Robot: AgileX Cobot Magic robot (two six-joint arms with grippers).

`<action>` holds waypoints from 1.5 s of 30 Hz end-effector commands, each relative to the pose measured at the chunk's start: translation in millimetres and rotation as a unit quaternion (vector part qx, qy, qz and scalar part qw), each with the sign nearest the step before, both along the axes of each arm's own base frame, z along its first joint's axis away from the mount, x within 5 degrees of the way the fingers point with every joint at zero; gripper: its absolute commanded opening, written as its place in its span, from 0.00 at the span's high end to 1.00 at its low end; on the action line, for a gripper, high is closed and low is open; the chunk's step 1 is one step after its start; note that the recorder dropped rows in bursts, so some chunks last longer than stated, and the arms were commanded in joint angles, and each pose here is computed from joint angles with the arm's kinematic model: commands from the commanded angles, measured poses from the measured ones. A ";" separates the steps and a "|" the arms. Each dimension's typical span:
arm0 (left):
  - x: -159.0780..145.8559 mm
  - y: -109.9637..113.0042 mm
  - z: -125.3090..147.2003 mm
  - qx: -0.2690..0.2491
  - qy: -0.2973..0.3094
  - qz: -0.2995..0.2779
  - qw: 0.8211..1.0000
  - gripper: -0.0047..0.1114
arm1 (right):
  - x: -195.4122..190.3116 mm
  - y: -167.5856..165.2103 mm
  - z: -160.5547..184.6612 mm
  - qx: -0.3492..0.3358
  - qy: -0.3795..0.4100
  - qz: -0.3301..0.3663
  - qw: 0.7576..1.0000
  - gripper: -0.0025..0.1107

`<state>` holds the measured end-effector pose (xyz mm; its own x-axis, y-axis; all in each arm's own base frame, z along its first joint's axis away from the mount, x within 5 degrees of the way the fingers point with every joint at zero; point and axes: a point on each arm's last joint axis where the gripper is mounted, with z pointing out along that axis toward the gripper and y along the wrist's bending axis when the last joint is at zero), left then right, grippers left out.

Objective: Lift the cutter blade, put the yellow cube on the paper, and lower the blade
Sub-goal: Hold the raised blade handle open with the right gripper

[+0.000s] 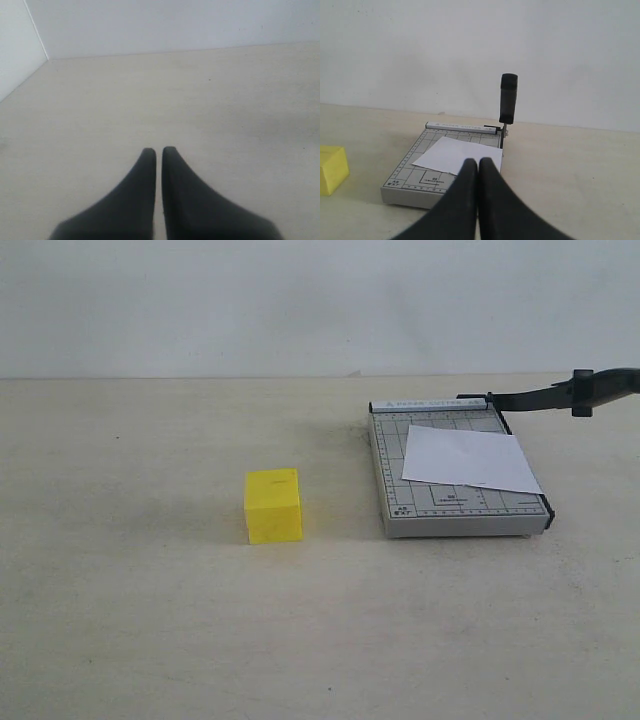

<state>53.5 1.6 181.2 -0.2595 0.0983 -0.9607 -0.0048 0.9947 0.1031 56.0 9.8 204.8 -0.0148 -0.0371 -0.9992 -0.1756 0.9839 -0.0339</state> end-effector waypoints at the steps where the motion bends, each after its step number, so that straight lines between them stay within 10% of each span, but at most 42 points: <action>1: 1.1 0.6 6.4 0.001 -0.032 0.004 0.999 0.92 | -0.4 0.1 -0.2 0.002 -0.007 0.001 1.000 0.98; 6: 2.7 0.1 31.2 -0.309 -0.170 0.029 0.935 0.92 | -0.4 0.1 -0.2 0.002 -0.007 0.001 1.000 0.98; 9: 1.5 4.2 38.6 -0.350 -0.215 0.040 0.911 0.92 | -0.4 0.1 -0.2 0.002 -0.007 0.001 1.000 0.98; 22: 1.5 4.4 38.9 -0.351 -0.217 0.040 0.910 0.92 | -0.4 0.1 -0.2 0.002 -0.007 0.001 1.000 0.98; 27: -2.4 -7.0 49.0 -0.267 -0.132 -0.003 0.955 0.92 | -0.4 0.1 -0.2 0.002 -0.007 0.001 1.000 0.98; 34: -9.3 -12.8 75.9 -0.261 -0.148 -0.040 0.953 0.92 | -0.4 0.1 -0.2 0.002 -0.007 0.001 1.000 0.98; 45: 23.0 -50.7 115.0 -0.191 -0.040 -0.263 0.945 0.84 | -0.4 0.1 -0.2 0.002 -0.007 0.001 1.000 0.98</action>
